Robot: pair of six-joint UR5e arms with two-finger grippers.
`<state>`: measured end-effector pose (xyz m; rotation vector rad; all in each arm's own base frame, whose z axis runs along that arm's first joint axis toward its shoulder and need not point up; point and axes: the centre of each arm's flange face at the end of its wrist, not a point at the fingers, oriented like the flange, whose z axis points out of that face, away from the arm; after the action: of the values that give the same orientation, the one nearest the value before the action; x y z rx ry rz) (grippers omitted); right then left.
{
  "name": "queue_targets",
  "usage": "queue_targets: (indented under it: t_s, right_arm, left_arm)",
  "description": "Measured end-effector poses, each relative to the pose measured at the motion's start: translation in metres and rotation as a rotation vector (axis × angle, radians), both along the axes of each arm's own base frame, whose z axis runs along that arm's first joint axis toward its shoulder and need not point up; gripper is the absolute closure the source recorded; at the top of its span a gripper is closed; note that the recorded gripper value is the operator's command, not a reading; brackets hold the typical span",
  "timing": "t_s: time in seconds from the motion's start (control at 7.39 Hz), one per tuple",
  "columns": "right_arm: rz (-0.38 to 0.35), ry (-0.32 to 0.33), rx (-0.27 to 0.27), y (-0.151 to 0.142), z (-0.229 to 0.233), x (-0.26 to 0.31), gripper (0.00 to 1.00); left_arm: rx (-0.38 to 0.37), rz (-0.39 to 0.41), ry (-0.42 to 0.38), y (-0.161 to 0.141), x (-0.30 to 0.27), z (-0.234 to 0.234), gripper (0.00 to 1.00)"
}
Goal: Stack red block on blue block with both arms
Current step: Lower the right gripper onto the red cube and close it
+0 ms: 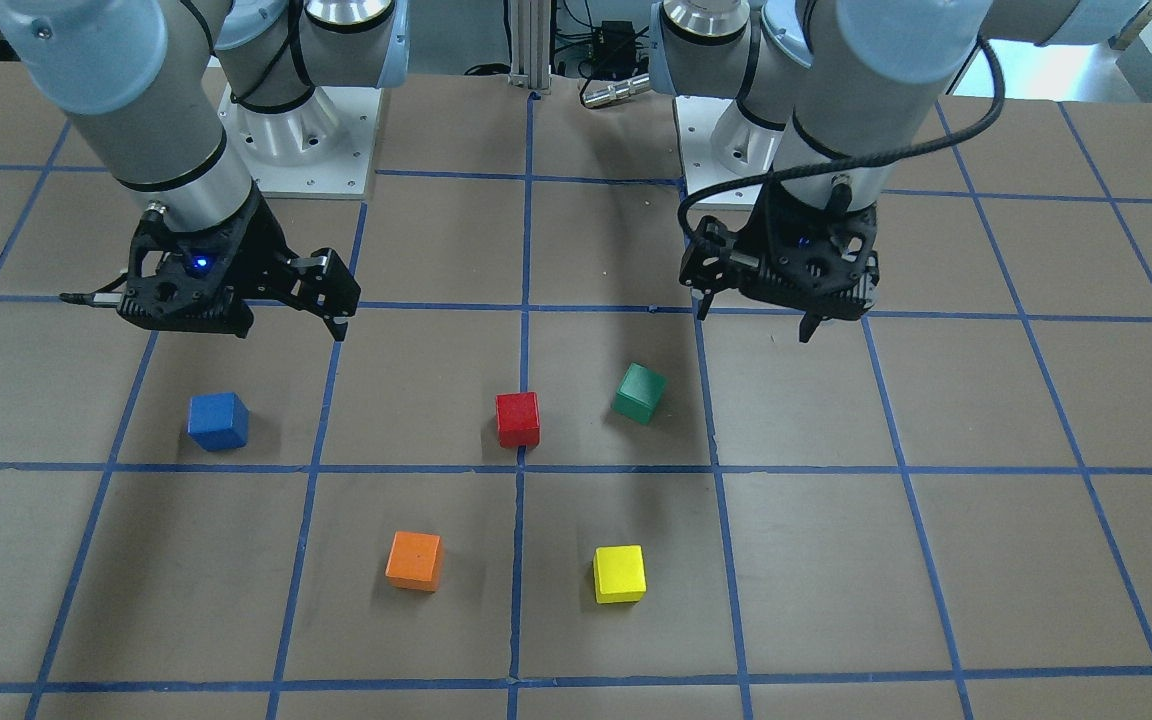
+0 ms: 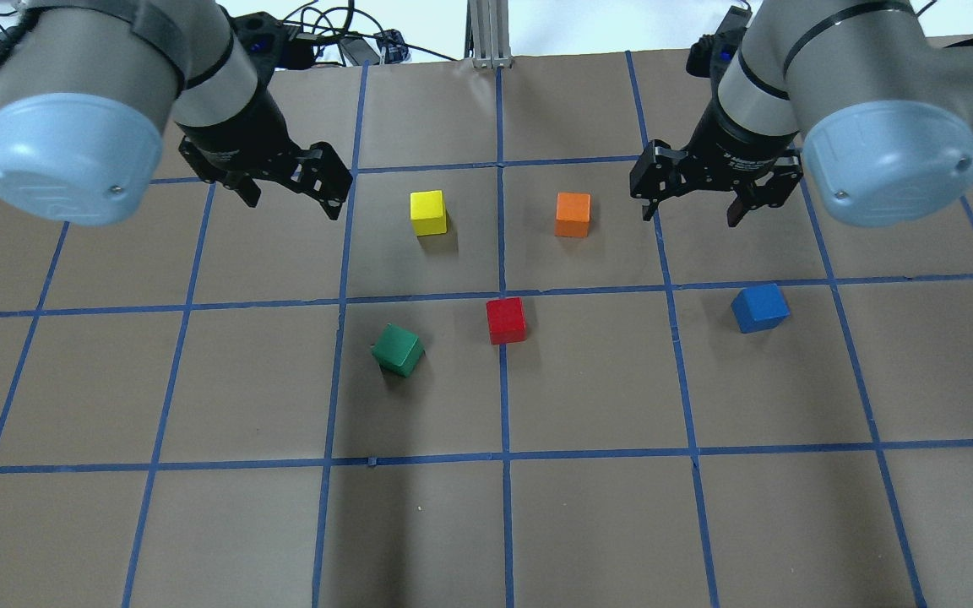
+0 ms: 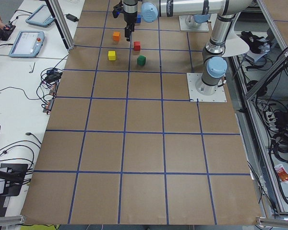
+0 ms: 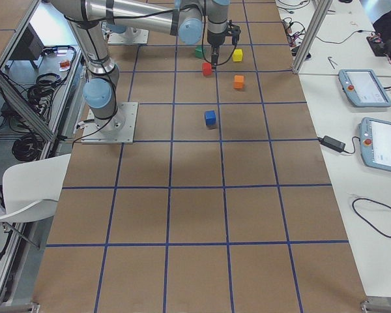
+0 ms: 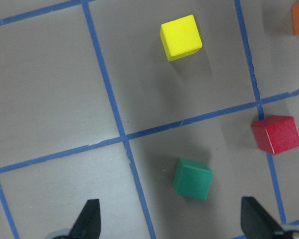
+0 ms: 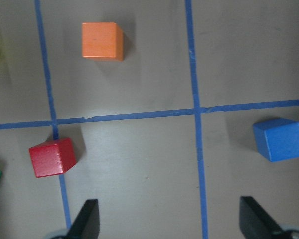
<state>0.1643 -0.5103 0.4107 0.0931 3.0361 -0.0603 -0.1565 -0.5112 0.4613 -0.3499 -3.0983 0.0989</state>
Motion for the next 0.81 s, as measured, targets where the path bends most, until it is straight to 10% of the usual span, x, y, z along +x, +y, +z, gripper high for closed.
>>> queue_targets:
  t_s: [0.81]
  right_arm:
    - [0.036, -0.026, -0.002, -0.007, -0.090, 0.102, 0.00]
  left_arm:
    - [-0.038, 0.043, -0.009, -0.006, 0.013, 0.050, 0.00]
